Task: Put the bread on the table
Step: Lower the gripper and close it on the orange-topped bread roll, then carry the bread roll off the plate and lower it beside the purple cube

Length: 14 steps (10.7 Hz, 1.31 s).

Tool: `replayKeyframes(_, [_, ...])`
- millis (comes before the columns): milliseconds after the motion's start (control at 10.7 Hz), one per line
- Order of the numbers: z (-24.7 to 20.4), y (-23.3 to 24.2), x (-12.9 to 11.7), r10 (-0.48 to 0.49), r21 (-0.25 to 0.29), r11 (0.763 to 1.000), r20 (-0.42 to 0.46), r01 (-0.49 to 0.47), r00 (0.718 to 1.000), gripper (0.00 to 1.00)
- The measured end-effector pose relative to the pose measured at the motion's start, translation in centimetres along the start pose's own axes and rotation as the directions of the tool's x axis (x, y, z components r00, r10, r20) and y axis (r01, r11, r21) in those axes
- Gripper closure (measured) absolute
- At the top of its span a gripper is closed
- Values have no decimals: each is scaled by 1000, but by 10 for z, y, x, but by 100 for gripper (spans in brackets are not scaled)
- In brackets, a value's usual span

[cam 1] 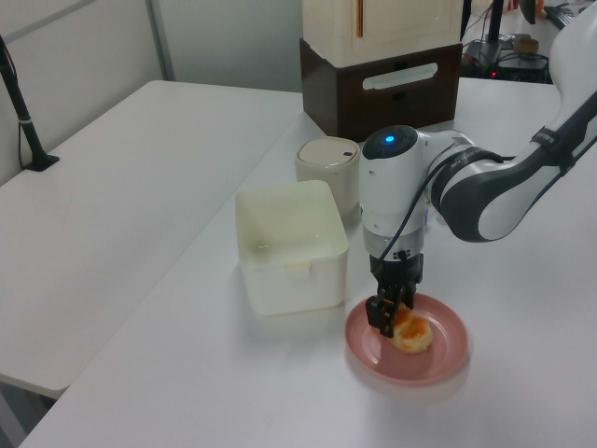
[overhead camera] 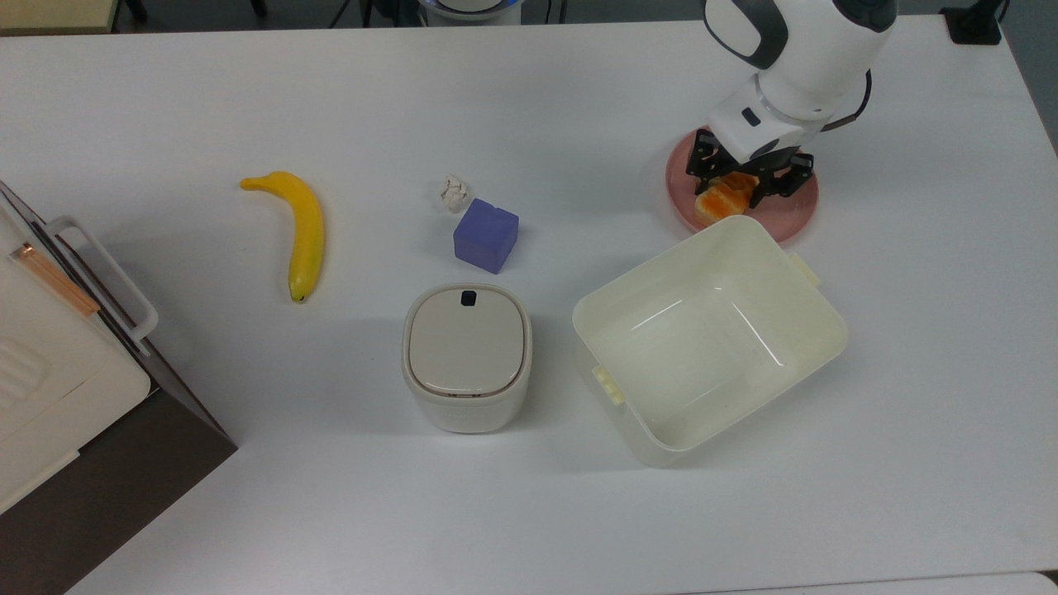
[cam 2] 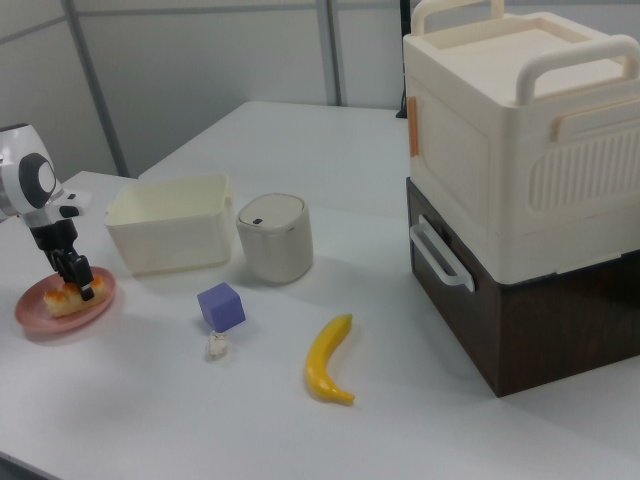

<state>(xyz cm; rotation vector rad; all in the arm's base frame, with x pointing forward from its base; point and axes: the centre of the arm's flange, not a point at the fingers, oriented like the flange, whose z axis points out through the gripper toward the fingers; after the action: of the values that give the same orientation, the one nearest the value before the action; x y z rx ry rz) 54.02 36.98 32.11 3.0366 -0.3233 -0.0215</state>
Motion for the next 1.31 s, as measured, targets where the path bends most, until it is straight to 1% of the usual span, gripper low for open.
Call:
replayKeyframes(94, [-3, 0, 1, 0, 3, 1000, -4, 0, 1000, 48])
replayKeyframes(188, [-6, 0, 1, 1, 7, 1000, -9, -1, 1000, 61])
replayKeyframes(281, [-11, 0, 2, 0, 11, 1000, -16, 0, 1000, 75])
replayKeyframes(375, [-18, 3, 2, -18, 6, 1000, -18, 18, 1000, 86])
replayKeyframes(469, [-28, 11, 1, -63, -20, 998, -6, 62, 998, 86])
replayKeyframes(563, [-40, 22, 1, -115, -51, 992, 13, 116, 993, 85])
replayKeyframes(657, [-52, 38, 6, -160, -73, 984, 31, 162, 987, 82])
replayKeyframes(750, [-60, 59, 19, -188, -86, 978, 43, 191, 981, 78])
replayKeyframes(844, [-62, 87, 40, -202, -93, 974, 49, 206, 978, 78])
replayKeyframes(938, [-56, 118, 61, -206, -105, 972, 63, 212, 976, 72])
replayKeyframes(1032, [-41, 146, 77, -200, -122, 970, 89, 210, 976, 68])
replayKeyframes(1125, [-25, 167, 86, -187, -134, 970, 108, 200, 976, 60])
replayKeyframes(1219, [-12, 182, 93, -172, -141, 972, 115, 187, 978, 47])
replayKeyframes(1313, [-2, 189, 96, -163, -144, 973, 116, 179, 980, 28])
